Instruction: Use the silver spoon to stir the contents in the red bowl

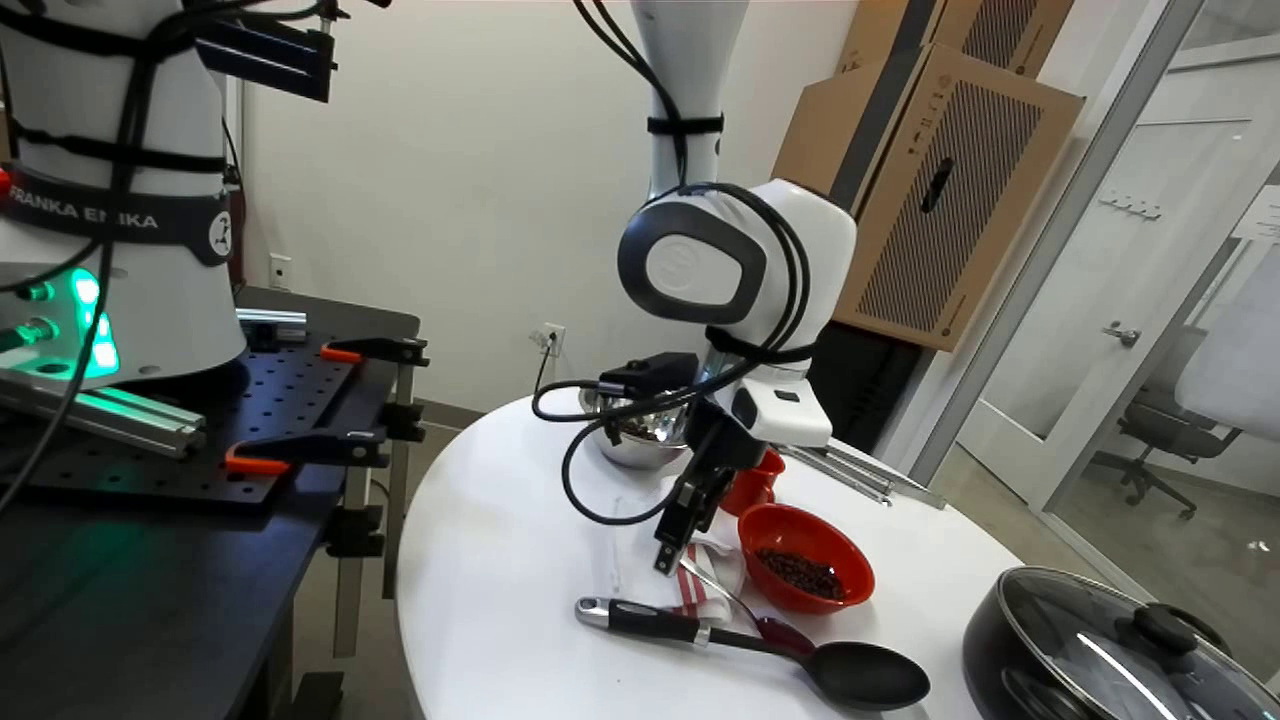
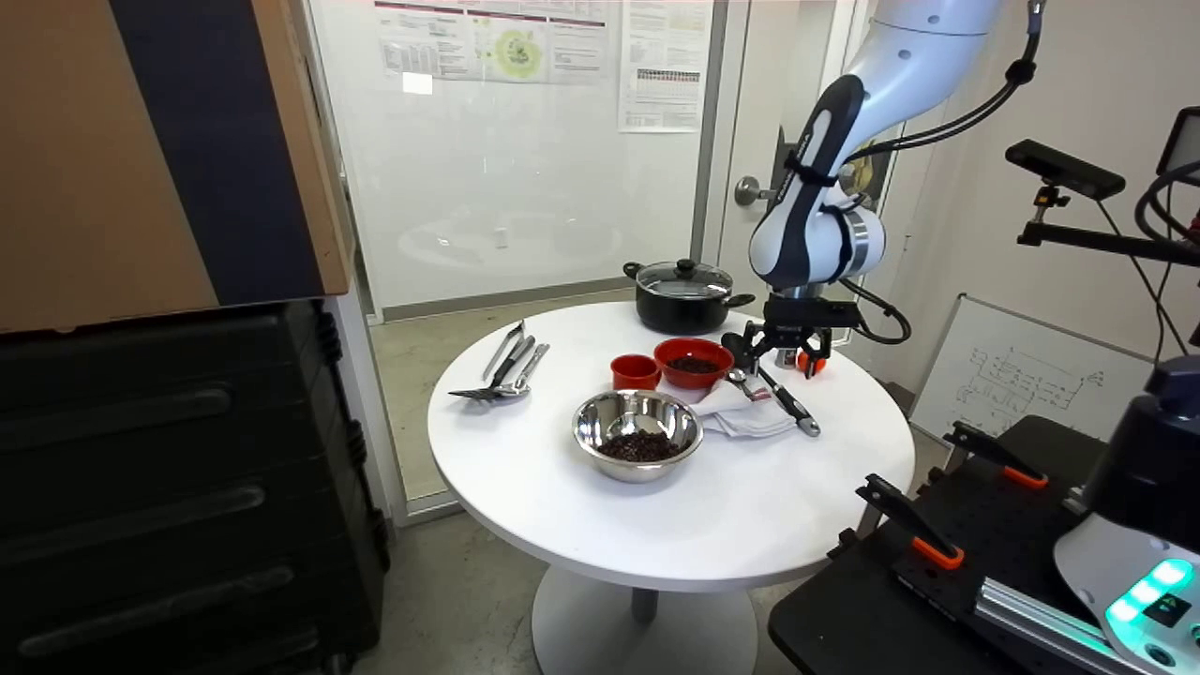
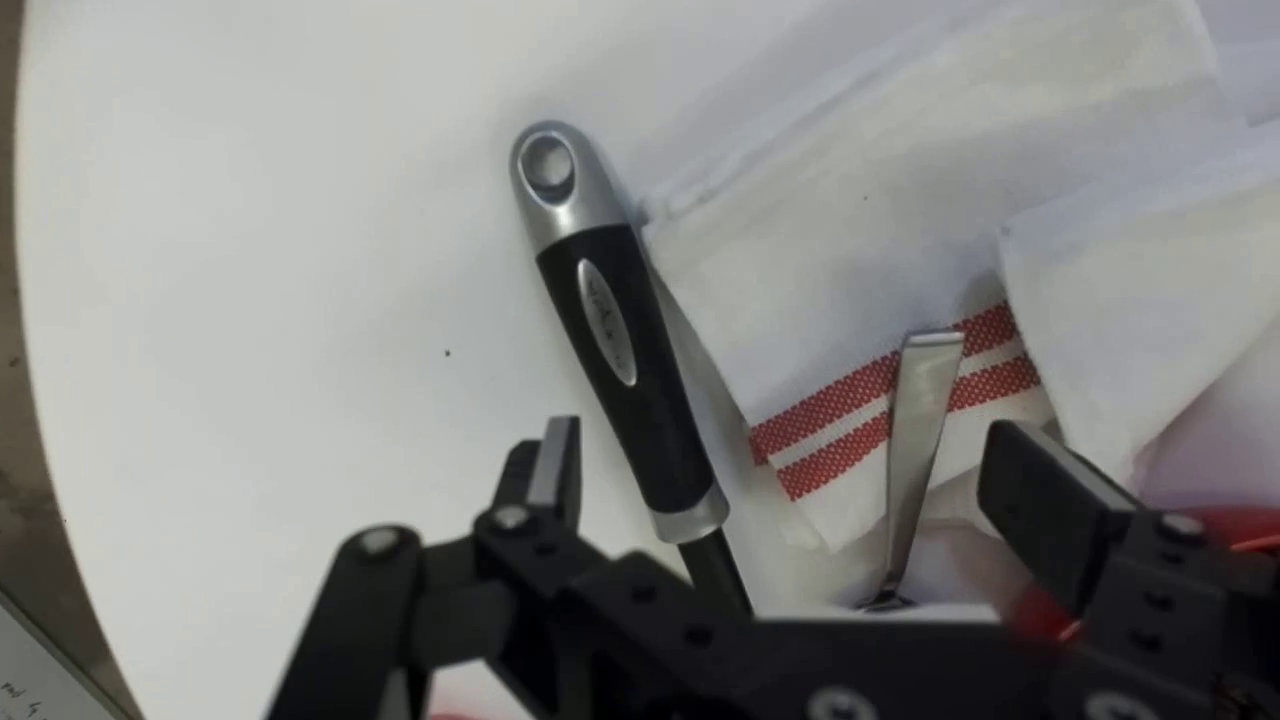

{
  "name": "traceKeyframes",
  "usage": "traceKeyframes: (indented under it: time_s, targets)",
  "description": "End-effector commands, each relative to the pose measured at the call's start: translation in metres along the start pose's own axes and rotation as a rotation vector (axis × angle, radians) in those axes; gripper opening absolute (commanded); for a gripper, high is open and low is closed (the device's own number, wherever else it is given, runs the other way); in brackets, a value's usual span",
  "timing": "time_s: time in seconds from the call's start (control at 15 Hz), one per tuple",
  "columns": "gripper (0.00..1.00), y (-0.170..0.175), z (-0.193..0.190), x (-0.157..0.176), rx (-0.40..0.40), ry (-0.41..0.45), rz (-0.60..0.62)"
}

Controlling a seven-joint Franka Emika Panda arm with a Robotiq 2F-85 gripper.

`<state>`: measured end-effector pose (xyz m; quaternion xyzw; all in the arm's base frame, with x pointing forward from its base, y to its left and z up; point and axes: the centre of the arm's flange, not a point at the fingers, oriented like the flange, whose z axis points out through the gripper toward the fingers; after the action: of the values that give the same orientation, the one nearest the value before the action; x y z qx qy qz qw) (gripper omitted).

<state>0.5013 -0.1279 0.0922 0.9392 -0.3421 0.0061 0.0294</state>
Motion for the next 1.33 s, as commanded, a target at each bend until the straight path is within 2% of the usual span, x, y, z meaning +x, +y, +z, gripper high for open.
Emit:
traceKeyframes:
  time_s: [0.0,0.53,1.27]
  targets:
    - [1.00,-0.025,0.024,0.017,0.007,0.012,0.011]
    - [1.00,-0.051,0.047,0.028,0.004,0.010,0.014]
    - [1.00,-0.035,0.009,0.009,0.035,-0.007,0.017]
